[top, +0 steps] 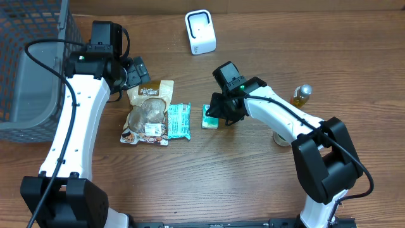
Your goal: Scan the item barcode
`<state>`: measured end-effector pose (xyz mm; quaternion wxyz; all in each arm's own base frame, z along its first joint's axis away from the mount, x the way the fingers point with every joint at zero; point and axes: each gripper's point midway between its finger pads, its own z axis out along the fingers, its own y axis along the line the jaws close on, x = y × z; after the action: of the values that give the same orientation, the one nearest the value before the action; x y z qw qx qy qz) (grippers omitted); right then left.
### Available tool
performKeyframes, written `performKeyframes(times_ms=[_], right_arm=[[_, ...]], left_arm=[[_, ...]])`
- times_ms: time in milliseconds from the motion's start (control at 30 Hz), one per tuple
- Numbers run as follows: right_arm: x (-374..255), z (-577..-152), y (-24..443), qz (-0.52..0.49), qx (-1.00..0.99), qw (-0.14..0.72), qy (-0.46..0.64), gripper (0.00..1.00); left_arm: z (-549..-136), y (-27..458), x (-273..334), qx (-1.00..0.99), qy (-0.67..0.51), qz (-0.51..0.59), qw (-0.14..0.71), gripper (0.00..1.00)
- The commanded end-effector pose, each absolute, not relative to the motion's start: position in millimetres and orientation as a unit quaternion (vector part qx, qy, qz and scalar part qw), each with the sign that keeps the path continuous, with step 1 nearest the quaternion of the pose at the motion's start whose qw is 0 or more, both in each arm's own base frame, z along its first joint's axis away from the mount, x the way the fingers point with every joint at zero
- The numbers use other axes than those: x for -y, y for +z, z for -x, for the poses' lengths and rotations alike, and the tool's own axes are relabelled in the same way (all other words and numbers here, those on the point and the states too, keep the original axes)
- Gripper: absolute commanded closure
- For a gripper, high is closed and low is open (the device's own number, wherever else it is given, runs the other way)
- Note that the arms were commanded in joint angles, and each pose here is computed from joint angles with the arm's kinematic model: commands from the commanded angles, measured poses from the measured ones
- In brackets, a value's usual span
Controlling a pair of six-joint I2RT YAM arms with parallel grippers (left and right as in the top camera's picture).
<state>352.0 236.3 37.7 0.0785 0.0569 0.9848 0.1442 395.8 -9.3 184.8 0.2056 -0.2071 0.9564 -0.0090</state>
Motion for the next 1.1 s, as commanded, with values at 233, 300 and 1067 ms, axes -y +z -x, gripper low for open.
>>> performKeyframes(times_ms=[233,300,1067], right_arm=[[-238,-347,31,-0.053,-0.986,0.066,0.143,0.59],[-240,-345,30,-0.050,-0.987,0.064,0.142,0.60],[-236,-329,-9,-0.051,-0.990,0.030,0.125,0.71]], left_arm=[[-398,191,9,-0.955,-0.008,0.205,0.215,0.00],[-398,191,9,-0.955,-0.008,0.205,0.215,0.01],[-398,191,9,-0.955,-0.008,0.205,0.215,0.00]])
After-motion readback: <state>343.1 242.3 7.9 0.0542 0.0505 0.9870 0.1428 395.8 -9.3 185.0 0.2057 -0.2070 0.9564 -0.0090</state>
